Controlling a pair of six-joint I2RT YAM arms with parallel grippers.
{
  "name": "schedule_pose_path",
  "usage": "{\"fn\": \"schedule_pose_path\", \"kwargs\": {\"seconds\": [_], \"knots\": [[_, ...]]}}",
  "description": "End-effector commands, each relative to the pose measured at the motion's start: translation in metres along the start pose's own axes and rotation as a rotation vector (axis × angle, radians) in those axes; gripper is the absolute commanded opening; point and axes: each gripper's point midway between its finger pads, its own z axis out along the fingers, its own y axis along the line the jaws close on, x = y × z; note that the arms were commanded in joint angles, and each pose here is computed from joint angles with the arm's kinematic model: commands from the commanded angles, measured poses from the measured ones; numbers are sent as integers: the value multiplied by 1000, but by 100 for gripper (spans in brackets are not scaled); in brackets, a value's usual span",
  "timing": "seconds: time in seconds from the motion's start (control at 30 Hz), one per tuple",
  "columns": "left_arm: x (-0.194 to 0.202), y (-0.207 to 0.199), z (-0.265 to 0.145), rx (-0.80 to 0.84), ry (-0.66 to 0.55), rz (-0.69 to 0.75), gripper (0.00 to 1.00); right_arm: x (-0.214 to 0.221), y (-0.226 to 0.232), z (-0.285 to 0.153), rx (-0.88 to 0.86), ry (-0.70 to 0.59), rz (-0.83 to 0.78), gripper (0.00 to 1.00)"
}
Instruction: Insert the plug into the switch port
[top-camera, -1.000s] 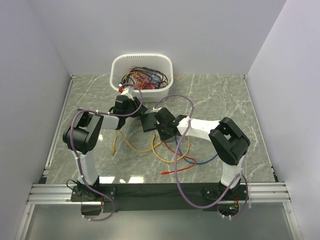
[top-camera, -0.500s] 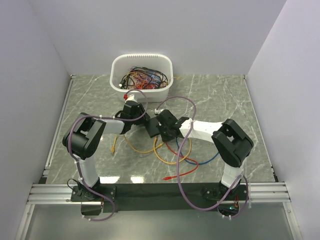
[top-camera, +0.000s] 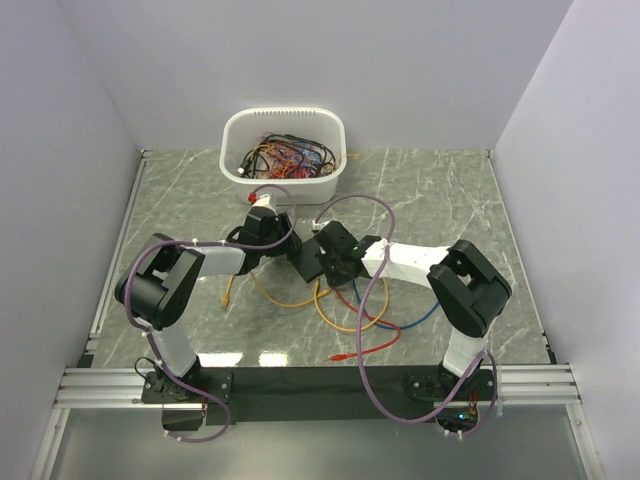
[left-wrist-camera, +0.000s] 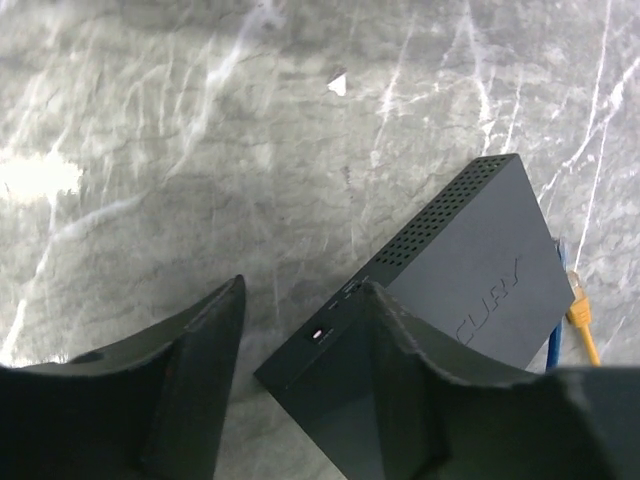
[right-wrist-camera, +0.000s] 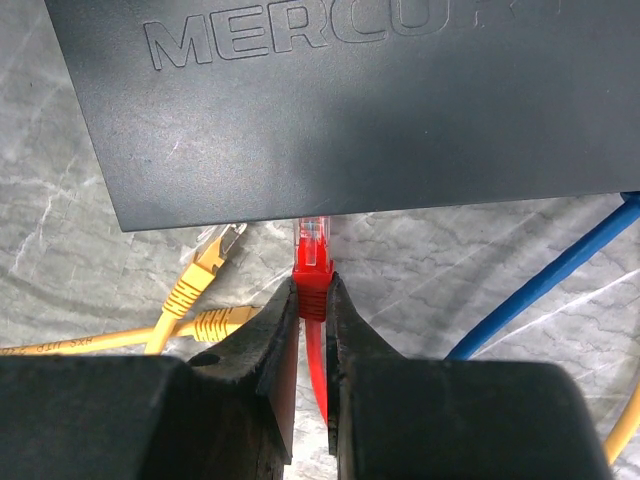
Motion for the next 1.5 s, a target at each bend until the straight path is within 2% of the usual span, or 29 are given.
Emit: {"fn": "schedule_pose_path", "kwargs": {"seconds": [0.0,0.2,0.57,0.8,1.03,1.23,1.47], "knots": [[11,-7,-3,56,47,96,58,-20,1,-7,-6,-56,-13,0],[-4,-34,3,200,26,147,61,-18,4,-1,-15,-34,-18,0],[4,-67,5,412,64,220,57,-19,5,5,-12,-11,-23,0],[17,-72,5,486,109,273,57,-31,-2,2,31,-37,-20,0],[33,-80,-3,587,169,309,56,-47,-5,0,51,-113,-33,0],[46,-76,-6,618,208,326,55,-69,-3,-14,25,-254,-61,0],[60,-83,-15,684,269,352,55,-113,9,-32,-14,-417,-119,0]]}}
